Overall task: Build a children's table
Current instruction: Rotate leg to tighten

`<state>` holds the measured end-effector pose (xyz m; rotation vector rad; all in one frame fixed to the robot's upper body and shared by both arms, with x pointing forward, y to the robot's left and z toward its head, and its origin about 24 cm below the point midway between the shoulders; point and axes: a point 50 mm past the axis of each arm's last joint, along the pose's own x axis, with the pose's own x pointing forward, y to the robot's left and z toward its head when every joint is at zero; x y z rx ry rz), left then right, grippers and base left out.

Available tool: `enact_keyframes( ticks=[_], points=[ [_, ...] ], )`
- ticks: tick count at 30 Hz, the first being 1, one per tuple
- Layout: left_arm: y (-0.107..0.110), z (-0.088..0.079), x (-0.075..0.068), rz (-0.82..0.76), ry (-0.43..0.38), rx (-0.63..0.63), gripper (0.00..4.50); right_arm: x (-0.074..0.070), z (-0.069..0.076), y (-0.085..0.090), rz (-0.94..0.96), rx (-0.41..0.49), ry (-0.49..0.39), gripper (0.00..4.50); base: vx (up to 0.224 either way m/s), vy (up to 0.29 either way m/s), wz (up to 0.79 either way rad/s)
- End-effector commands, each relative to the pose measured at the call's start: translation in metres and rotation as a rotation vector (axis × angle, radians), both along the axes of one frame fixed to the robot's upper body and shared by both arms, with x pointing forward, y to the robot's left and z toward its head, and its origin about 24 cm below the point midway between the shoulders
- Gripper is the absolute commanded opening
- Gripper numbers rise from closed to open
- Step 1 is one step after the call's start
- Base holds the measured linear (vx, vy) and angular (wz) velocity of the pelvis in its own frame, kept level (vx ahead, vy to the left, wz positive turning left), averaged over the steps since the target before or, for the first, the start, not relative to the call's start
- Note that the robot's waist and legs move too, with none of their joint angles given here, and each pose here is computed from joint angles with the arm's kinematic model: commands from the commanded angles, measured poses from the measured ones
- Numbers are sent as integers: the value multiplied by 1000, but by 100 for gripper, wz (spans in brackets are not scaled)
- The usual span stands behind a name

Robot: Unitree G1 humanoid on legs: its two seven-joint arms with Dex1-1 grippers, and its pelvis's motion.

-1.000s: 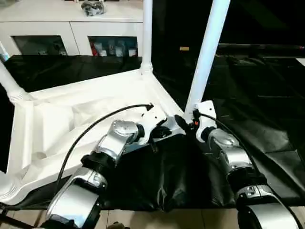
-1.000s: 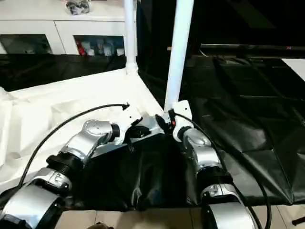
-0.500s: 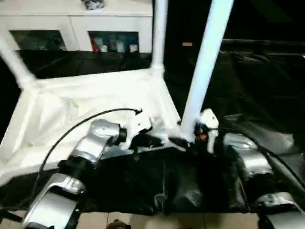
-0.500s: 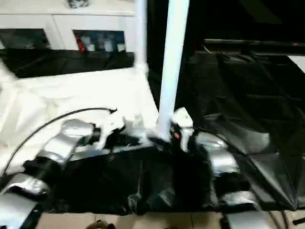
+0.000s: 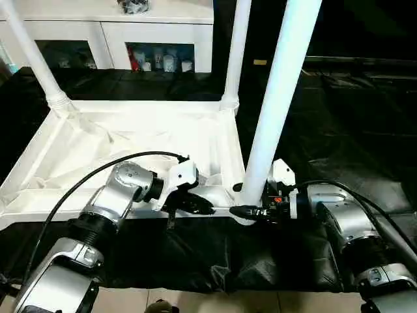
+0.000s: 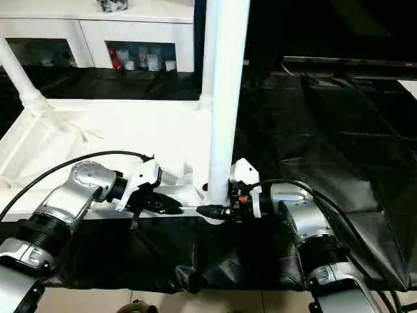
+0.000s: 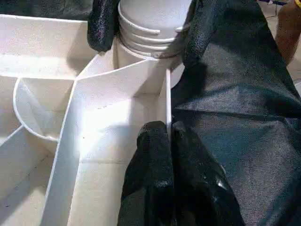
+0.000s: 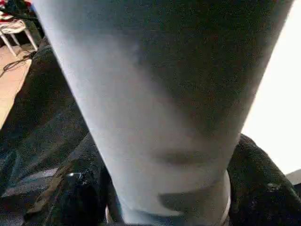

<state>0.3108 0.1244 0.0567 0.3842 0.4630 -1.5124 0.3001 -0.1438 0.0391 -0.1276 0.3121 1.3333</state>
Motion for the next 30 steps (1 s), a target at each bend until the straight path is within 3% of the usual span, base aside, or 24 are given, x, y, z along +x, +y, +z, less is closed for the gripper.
enact_keyframes(
  ticks=[1,6,10,15,17,19,23,30],
  points=[
    [-12,2,1,1,-33,-14,0,-3,-4,9,-6,7,14,274,0,0,0],
    [-22,3,13,129,-76,-27,0,1,-8,18,-123,52,9,272,0,0,0],
    [-43,2,25,279,-117,-25,0,19,-21,33,-430,8,20,272,0,0,0],
    [-64,0,32,399,-157,-23,0,29,-25,54,-618,3,46,272,0,0,0],
    [-72,0,32,406,-169,-31,0,30,-24,61,-626,12,33,342,0,0,0],
    [-75,1,32,392,-173,-40,0,30,-22,64,-610,32,33,342,0,0,0],
    [-73,2,29,332,-180,-53,0,30,-18,60,-553,51,27,392,0,0,0],
    [-55,2,21,193,-171,-66,0,28,-8,30,-407,24,-39,396,0,0,0]
  ],
)
